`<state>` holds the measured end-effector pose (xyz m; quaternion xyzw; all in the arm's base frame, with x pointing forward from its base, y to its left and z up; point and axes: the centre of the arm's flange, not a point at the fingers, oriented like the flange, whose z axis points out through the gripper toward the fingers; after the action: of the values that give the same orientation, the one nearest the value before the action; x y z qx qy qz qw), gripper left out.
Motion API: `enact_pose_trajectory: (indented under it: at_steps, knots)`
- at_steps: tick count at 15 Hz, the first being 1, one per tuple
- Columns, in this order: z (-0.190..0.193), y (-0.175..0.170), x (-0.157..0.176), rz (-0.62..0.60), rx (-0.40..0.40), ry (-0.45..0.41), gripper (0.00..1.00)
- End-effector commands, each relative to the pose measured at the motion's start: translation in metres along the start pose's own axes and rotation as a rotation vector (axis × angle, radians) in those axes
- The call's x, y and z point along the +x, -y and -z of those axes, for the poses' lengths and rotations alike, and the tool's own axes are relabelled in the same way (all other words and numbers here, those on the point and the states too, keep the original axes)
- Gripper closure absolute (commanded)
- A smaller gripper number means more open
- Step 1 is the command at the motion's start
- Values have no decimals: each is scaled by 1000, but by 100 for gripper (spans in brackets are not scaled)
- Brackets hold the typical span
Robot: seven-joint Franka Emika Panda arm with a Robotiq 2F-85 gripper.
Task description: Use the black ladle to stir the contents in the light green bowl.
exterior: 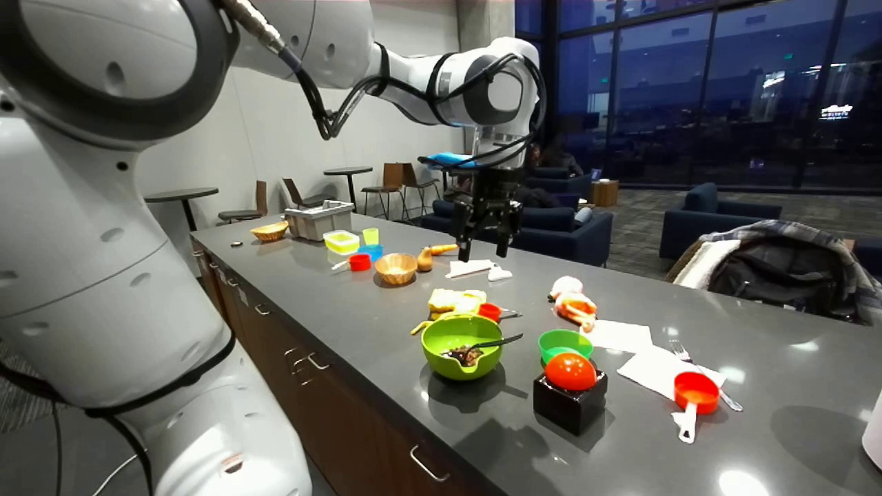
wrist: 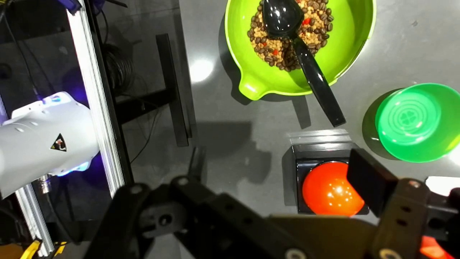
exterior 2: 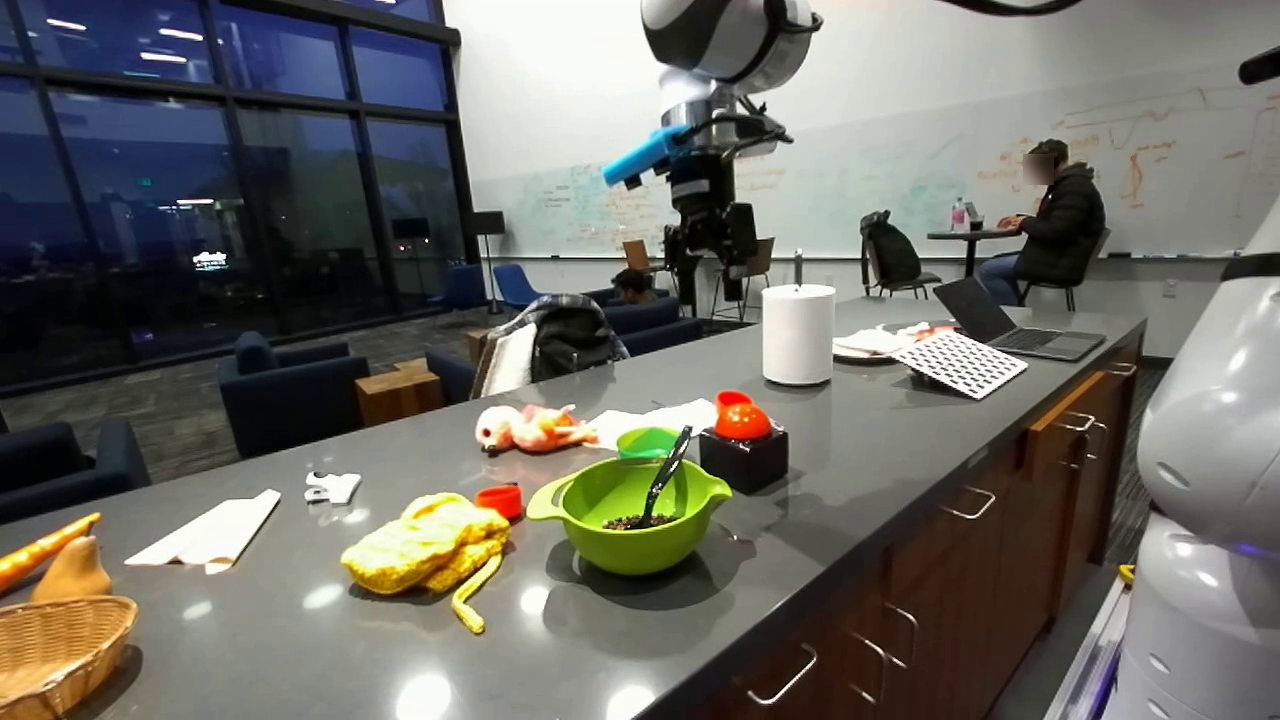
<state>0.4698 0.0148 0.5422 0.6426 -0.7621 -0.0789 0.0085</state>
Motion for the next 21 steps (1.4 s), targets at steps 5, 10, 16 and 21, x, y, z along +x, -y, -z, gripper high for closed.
enact_pose_trajectory:
  at_steps: [5,10,16,21]
  knots:
    - [-47,37,0,45,-30,33,0]
    - [-97,64,3,151,-122,64,0]
    - [-145,85,6,231,-222,137,0]
    - [-166,104,12,264,-269,162,0]
